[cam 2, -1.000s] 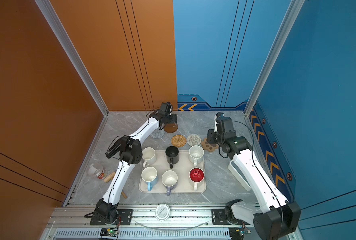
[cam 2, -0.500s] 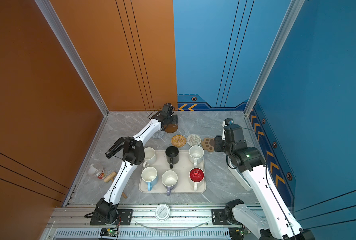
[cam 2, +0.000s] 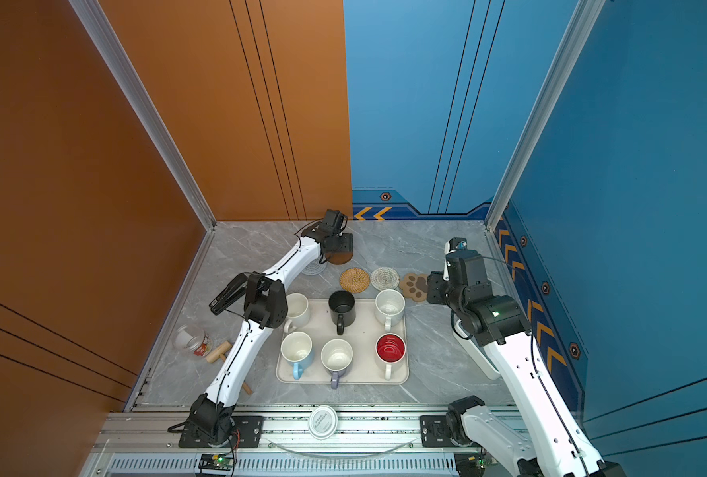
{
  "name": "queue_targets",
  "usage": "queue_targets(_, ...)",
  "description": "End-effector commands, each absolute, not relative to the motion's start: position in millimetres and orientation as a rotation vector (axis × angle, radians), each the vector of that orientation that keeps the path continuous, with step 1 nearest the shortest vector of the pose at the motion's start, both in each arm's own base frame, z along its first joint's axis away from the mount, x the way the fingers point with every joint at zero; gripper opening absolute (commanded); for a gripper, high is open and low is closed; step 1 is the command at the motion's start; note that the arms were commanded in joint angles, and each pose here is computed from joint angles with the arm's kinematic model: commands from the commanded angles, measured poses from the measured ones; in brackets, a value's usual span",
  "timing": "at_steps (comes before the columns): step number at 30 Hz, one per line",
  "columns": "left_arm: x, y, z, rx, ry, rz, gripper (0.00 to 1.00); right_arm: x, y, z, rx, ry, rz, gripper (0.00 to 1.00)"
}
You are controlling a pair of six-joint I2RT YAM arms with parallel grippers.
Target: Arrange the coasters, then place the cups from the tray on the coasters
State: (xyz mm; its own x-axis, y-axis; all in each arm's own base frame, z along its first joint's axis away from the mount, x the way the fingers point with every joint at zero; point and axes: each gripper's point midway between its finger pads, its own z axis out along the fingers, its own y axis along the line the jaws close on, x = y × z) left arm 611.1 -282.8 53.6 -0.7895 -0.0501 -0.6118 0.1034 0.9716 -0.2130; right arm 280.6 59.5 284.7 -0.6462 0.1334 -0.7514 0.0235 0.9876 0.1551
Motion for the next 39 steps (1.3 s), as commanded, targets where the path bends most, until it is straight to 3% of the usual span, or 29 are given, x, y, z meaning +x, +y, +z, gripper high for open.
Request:
queue_targets(1,598.9,-274.2,42.0,-0.007,2.549,-0.330,0.72,275.0,60.5,279.6,0.129,2.291,0.182,0.44)
queue_targets(13,555.9,-245.4,12.2,-0.047,2.767,-0.234,0.65,297.1,88.2,258.5,0.095,2.325,0.304,0.45)
queue_targets(29,571.7,-256.1,122.4,-0.080,2.576,-0.427,0.69,426.1,181.8,250.0,-0.078,2.321,0.624,0.38)
queue_targets(33,577.3,-241.5,147.3,-0.124,2.532,-0.459,0.69,461.7,204.9,227.2,-0.093,2.372,0.697,0.33)
queue_targets(35,580.7,-232.0,157.7,-0.147,2.508,-0.462,0.67,479.7,215.4,212.6,-0.092,2.396,0.722,0.27)
queue_targets(39,588.6,-210.6,158.4,-0.197,2.497,-0.454,0.54,511.4,235.6,190.5,-0.089,2.425,0.805,0.15)
